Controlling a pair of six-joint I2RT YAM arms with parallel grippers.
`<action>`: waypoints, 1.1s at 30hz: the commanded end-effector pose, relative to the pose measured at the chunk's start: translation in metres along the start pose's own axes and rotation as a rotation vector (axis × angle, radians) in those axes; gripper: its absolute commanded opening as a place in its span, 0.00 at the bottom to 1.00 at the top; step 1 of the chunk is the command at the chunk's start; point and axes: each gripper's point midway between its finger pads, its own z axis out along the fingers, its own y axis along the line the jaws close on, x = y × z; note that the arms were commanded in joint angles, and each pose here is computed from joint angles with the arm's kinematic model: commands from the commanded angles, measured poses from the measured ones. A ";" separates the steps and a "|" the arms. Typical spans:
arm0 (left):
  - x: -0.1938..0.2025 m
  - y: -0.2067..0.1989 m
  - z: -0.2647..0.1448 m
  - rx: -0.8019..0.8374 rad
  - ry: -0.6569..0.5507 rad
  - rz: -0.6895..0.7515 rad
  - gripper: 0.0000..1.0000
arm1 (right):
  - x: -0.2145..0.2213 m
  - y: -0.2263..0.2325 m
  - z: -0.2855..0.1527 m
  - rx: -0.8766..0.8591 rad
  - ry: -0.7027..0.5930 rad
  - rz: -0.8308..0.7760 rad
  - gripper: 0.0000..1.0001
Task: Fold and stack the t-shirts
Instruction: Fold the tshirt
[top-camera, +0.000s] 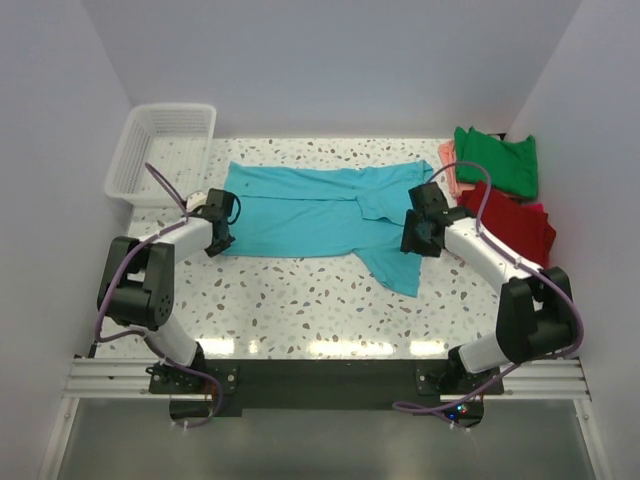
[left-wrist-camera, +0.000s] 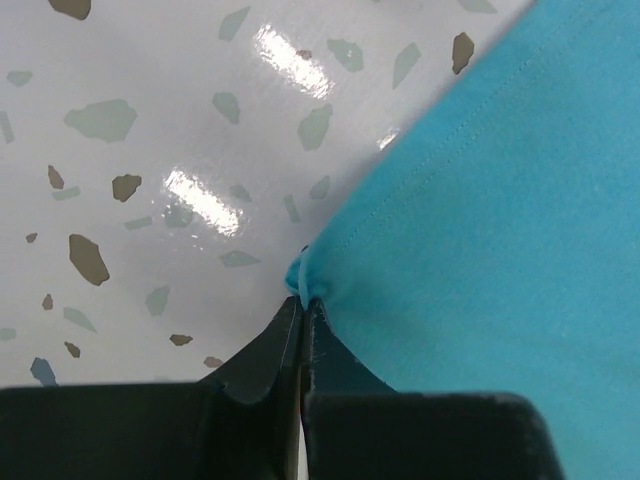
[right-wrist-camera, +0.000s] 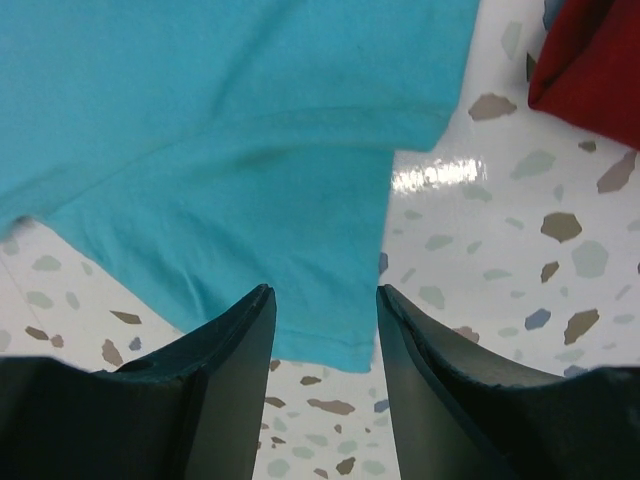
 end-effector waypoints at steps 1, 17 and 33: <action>-0.005 0.012 -0.013 -0.041 0.013 -0.009 0.00 | 0.023 -0.018 -0.009 0.065 0.032 0.049 0.49; -0.024 -0.005 -0.030 0.043 -0.002 0.007 0.00 | 0.097 -0.019 0.010 -0.004 0.204 0.081 0.49; -0.022 -0.007 -0.028 0.043 0.005 0.016 0.00 | 0.124 -0.020 0.027 0.071 0.325 -0.003 0.00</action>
